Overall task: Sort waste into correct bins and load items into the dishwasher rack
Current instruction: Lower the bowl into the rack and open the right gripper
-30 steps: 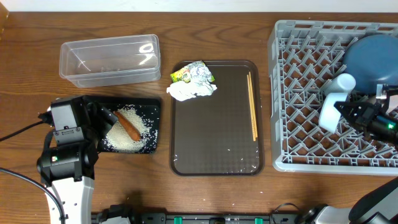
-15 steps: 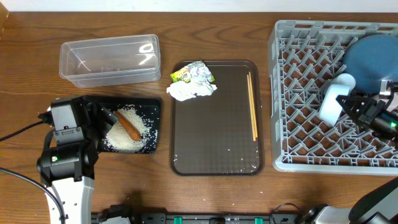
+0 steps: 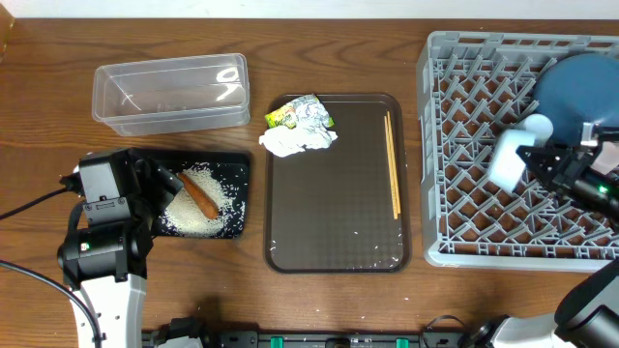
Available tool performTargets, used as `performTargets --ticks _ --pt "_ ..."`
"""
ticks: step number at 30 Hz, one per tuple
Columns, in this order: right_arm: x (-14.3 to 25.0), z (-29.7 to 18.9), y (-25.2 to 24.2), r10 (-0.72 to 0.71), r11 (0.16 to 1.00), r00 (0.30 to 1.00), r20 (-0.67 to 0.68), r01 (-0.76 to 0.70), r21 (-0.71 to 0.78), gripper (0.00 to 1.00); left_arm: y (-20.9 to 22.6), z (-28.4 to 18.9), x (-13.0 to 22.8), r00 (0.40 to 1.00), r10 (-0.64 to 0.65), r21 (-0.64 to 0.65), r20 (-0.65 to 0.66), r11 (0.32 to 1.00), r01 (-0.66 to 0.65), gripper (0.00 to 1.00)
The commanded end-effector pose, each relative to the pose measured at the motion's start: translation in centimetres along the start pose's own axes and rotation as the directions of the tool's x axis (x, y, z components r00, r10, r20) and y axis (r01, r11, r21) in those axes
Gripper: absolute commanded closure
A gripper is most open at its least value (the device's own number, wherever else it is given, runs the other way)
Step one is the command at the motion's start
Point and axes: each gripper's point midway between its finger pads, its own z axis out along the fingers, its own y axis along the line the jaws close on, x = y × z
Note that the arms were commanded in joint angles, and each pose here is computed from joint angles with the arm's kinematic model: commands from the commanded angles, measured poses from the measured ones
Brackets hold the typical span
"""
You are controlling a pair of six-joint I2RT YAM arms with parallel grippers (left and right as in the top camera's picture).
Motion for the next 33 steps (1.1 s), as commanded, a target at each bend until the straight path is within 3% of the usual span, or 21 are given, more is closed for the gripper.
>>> performTargets --ticks 1,20,33 --pt "0.2 0.5 0.5 -0.017 0.999 1.000 -0.006 0.017 -0.046 0.99 0.3 0.0 -0.3 1.000 0.011 -0.018 0.012 1.000 -0.011 0.01" --pt "-0.2 0.2 -1.7 -0.020 0.997 1.000 -0.013 0.020 0.072 0.99 0.3 0.0 -0.3 1.000 0.011 -0.018 0.012 1.000 -0.011 0.01" --pt "-0.5 -2.3 -4.1 0.092 0.977 0.995 0.046 -0.100 0.187 0.99 0.3 0.0 -0.3 1.000 0.011 -0.018 0.012 1.000 -0.011 0.01"
